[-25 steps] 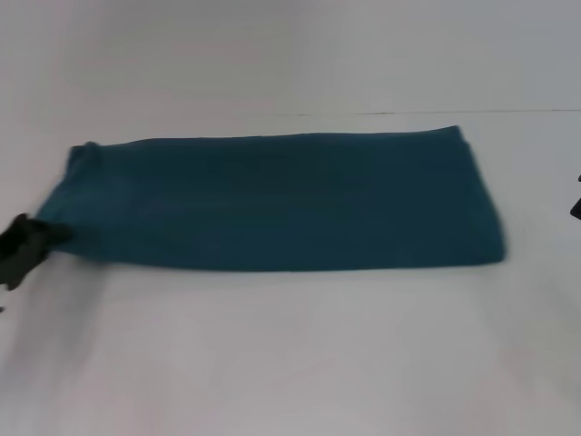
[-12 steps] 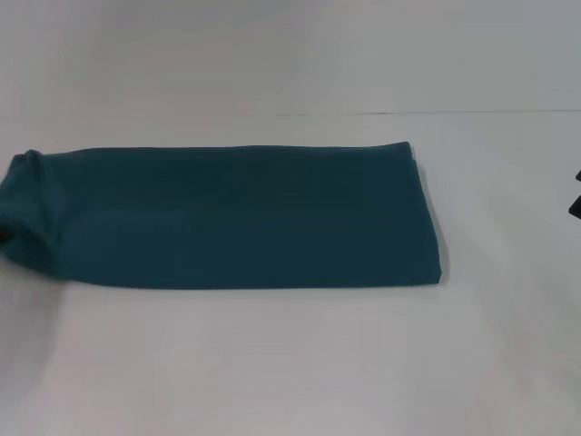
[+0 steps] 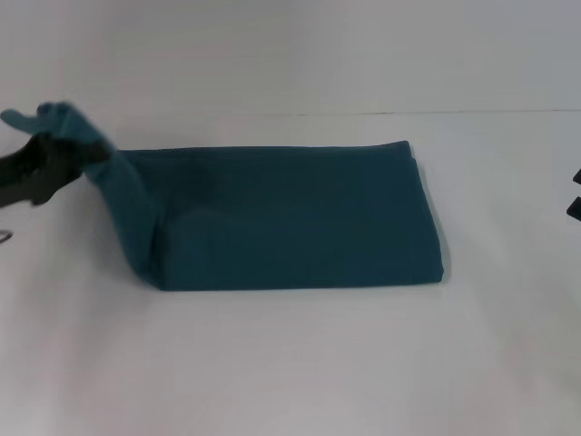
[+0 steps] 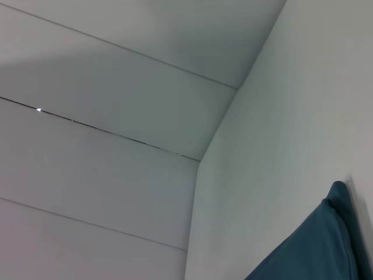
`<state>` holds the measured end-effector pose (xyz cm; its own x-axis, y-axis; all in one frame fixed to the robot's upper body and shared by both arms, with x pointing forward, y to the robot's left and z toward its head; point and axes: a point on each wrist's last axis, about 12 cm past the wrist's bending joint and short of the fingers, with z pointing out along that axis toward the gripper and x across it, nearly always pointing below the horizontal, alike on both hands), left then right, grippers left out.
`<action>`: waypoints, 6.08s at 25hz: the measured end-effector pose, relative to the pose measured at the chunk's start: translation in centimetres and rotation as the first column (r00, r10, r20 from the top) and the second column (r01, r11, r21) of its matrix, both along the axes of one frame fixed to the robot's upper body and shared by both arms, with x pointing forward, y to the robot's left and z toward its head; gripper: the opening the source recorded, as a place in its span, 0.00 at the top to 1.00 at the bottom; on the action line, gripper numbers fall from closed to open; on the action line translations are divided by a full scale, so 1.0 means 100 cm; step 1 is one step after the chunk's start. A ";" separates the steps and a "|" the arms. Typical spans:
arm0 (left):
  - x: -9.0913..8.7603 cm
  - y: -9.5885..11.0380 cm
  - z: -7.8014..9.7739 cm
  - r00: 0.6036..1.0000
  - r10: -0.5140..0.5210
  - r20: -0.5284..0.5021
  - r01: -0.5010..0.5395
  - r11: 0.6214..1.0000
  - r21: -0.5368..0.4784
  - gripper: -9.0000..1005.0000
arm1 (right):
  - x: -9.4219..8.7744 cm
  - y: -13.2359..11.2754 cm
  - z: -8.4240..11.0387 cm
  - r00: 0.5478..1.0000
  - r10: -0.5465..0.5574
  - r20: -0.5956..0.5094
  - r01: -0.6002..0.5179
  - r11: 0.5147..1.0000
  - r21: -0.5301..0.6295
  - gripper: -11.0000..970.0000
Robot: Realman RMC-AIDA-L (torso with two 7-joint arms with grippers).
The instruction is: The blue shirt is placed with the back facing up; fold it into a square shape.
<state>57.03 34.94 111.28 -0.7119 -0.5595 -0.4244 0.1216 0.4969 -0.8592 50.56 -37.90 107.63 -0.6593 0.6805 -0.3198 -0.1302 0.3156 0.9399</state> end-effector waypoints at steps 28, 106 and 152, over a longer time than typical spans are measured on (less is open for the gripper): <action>0.056 -0.178 0.037 0.895 -0.434 0.106 0.424 0.900 0.104 0.96 | -0.002 0.003 -0.004 1.000 0.011 -0.009 -0.012 1.000 -0.003 0.23; -0.022 -0.054 -0.019 0.994 -0.108 0.031 0.111 0.977 -0.182 0.05 | 0.144 0.137 0.020 0.925 0.240 -0.293 -0.375 0.688 -0.622 0.25; -0.018 -0.063 -0.024 0.996 -0.090 0.028 0.094 0.977 -0.191 0.05 | 0.142 0.159 0.015 0.933 0.234 -0.273 -0.356 0.706 -0.612 0.67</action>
<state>55.27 28.65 108.87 -0.7570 -0.5645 -0.3291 0.1759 0.3090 -0.9346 64.73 -22.04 109.11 -0.8733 0.1128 -0.4739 -0.1872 0.8204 0.5402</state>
